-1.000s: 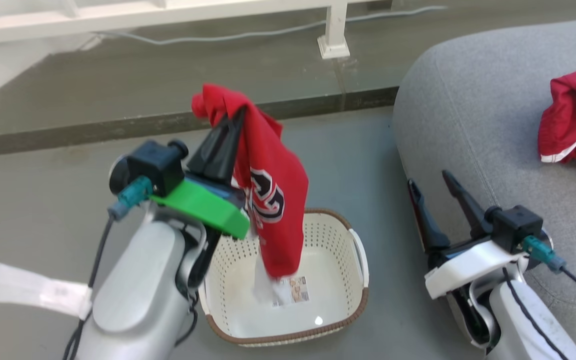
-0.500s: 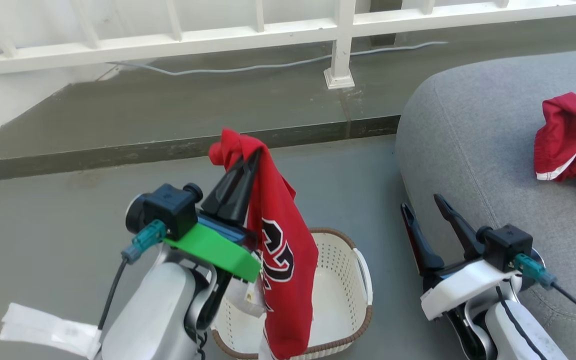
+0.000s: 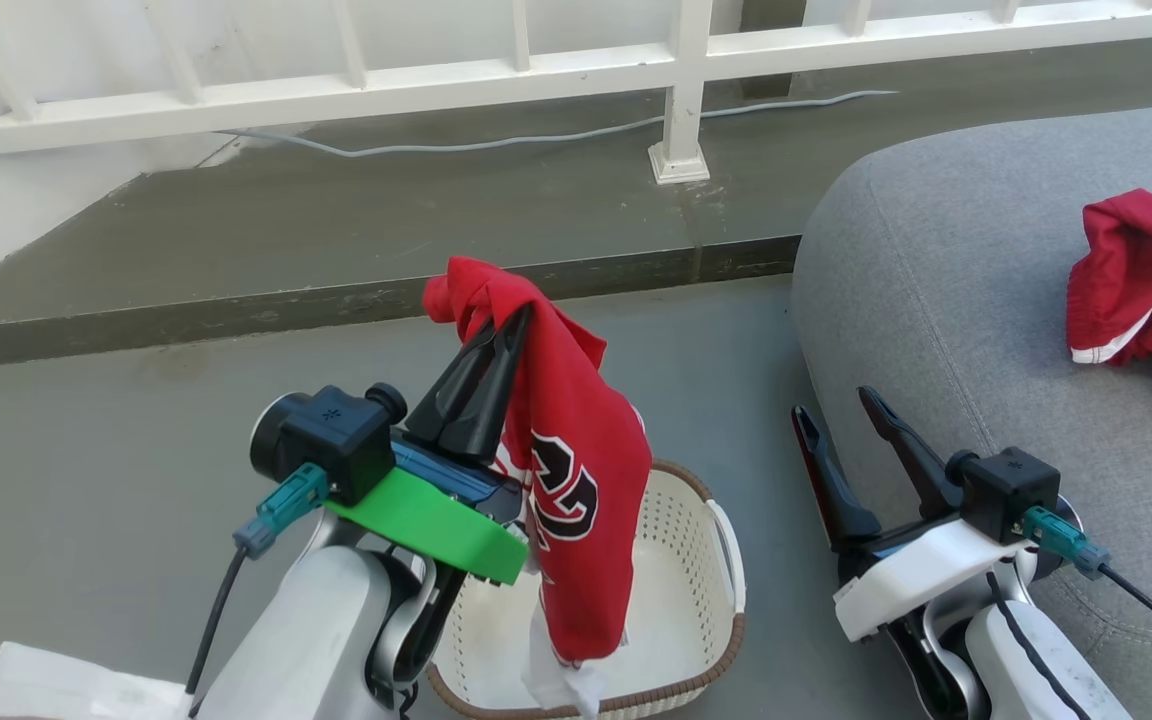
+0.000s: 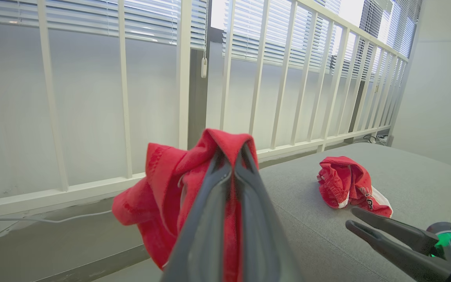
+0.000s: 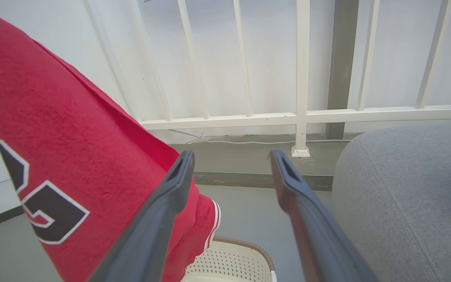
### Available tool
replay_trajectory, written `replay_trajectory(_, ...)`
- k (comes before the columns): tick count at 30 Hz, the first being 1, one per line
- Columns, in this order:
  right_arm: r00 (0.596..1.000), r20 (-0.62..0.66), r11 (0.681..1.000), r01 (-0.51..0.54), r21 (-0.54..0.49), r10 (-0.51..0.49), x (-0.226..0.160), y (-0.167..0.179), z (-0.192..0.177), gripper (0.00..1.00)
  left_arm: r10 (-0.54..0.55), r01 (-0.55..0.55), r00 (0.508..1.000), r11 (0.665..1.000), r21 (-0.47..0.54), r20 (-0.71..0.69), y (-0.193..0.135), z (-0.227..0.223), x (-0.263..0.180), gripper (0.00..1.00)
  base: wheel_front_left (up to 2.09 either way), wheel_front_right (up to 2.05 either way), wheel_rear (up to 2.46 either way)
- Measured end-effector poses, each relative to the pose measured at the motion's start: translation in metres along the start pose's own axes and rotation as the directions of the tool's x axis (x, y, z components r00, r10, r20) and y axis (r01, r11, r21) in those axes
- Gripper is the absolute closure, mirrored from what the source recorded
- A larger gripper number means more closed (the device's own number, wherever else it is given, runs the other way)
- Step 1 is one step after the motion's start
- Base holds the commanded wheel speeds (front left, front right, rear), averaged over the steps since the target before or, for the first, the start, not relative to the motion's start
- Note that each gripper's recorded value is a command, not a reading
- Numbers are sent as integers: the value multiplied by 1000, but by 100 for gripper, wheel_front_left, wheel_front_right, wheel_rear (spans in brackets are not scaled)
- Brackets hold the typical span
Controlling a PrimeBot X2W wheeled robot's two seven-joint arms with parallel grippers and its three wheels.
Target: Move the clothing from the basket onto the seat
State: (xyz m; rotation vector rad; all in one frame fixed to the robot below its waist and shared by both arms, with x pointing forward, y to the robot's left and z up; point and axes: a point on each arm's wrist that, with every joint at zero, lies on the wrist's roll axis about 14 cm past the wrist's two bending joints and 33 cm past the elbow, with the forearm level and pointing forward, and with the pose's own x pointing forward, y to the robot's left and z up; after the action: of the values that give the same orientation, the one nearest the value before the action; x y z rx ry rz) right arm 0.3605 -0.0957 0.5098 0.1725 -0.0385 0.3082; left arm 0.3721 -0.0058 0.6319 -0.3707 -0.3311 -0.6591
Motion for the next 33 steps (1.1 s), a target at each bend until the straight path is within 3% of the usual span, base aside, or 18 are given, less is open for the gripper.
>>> replay_trajectory(12, 998, 51, 1000, -28, 2, 28, 4, 10, 16, 0, 8, -8, 1000, 1000, 4, -6, -1, 3, -5, 100, 0, 0, 0)
replay_trajectory(19, 983, 133, 990, -134, 38, 128, 8, 46, 41, 0, -18, 18, 1000, 1000, 4, 0, -9, 7, -4, 100, 0, 0, 0)
replay_trajectory(28, 921, 169, 928, -366, 75, 350, 4, 121, 59, 0, -45, 45, 999, 999, 6, 7, -18, 11, -3, 100, 0, 0, 0)
replay_trajectory(33, 899, 135, 899, -430, 85, 417, -1, 142, 51, 0, -64, 64, 998, 998, 2, 10, -25, 14, -3, 100, 0, 0, 0)
